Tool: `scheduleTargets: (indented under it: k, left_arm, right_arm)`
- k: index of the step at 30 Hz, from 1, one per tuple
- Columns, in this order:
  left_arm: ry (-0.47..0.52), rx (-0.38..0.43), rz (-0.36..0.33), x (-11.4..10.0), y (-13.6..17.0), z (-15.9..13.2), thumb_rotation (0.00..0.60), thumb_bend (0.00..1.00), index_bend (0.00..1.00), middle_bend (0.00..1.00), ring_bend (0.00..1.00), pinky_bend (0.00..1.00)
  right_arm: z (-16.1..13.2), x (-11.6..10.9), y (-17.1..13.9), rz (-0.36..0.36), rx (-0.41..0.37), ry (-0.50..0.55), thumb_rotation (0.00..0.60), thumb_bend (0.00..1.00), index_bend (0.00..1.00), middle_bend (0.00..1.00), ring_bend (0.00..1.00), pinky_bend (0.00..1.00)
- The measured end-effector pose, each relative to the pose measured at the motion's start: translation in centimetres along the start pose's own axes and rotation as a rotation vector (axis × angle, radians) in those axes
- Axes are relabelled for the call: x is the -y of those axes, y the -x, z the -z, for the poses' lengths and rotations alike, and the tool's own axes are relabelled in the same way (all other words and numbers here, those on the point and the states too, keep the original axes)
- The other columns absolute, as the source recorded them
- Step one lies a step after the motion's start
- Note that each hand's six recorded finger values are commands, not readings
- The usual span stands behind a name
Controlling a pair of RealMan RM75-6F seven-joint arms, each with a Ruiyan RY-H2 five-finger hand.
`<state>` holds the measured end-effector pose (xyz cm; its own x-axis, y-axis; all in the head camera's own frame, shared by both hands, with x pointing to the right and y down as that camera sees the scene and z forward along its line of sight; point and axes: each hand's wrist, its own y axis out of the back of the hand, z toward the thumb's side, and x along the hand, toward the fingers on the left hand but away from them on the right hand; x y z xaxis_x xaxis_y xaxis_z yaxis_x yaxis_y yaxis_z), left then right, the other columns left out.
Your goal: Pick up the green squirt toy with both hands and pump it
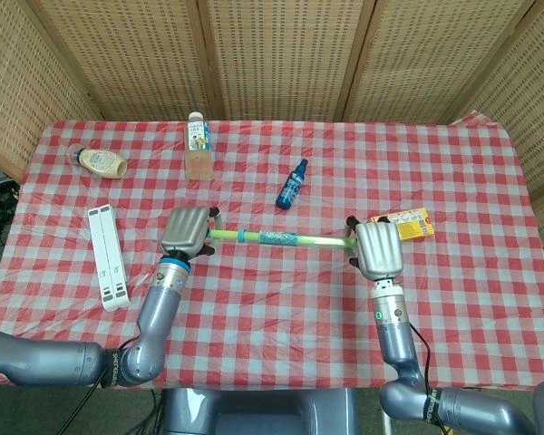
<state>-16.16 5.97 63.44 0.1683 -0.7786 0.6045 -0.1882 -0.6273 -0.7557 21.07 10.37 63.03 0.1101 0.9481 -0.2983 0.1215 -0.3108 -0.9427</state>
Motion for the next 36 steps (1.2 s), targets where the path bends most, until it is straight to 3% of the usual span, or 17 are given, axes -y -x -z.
scheduleTargets:
  k: [2,5,8,10,16,20,26,30,36]
  left_arm:
    - [-0.014,0.0,-0.001,0.1,0.1,0.3,0.6,0.54,0.57,0.65,0.67,0.6]
    - [-0.021,-0.002,0.006,0.1,0.1,0.9,0.6,0.46,0.32,0.36,0.43,0.37]
    - [-0.018,-0.006,0.019,0.0,0.3,1.5,0.6,0.43,0.16,0.19,0.23,0.23]
    - [-0.003,-0.007,0.031,0.0,0.4,1.8,0.6,0.42,0.12,0.15,0.18,0.2]
    - [0.018,-0.011,0.056,0.1,1.1,2.9,0.6,0.41,0.05,0.08,0.12,0.17]
    - [0.045,-0.017,0.063,0.3,1.9,3.9,0.6,0.41,0.01,0.01,0.05,0.1]
    - [0.018,0.013,0.002,-0.2,4.0,6.2,0.6,0.41,0.02,0.0,0.0,0.0]
    - [-0.039,0.027,-0.07,-0.2,6.5,8.7,0.6,0.35,0.01,0.0,0.0,0.0]
    - [-0.16,0.007,-0.167,0.9,12.2,13.8,0.6,0.24,0.0,0.0,0.0,0.0]
  right_arm:
    - [0.3,0.0,-0.1,-0.004,0.001,-0.007,0.6,0.37,0.51,0.88,0.9,0.43]
    - [0.8,0.2,-0.2,-0.022,0.01,-0.022,0.6,0.34,0.35,0.6,0.69,0.26]
    - [1.4,0.5,-0.3,-0.047,0.026,-0.034,0.6,0.32,0.23,0.37,0.48,0.18]
    - [1.8,0.6,-0.5,-0.063,0.037,-0.048,0.6,0.3,0.21,0.27,0.36,0.16]
    - [2.7,0.6,-1.1,-0.09,0.062,-0.067,0.6,0.25,0.13,0.09,0.14,0.13]
    - [3.9,0.4,-2.2,-0.095,0.082,-0.076,0.6,0.25,0.1,0.04,0.1,0.11]
    - [5.6,-0.3,-4.4,-0.069,0.071,-0.04,0.6,0.24,0.1,0.0,0.05,0.06]
    - [6.6,-0.9,-6.2,-0.02,0.024,-0.038,0.6,0.22,0.07,0.0,0.0,0.0]
    - [8.4,-1.6,-9.7,0.045,-0.062,-0.007,0.6,0.19,0.0,0.0,0.0,0.0]
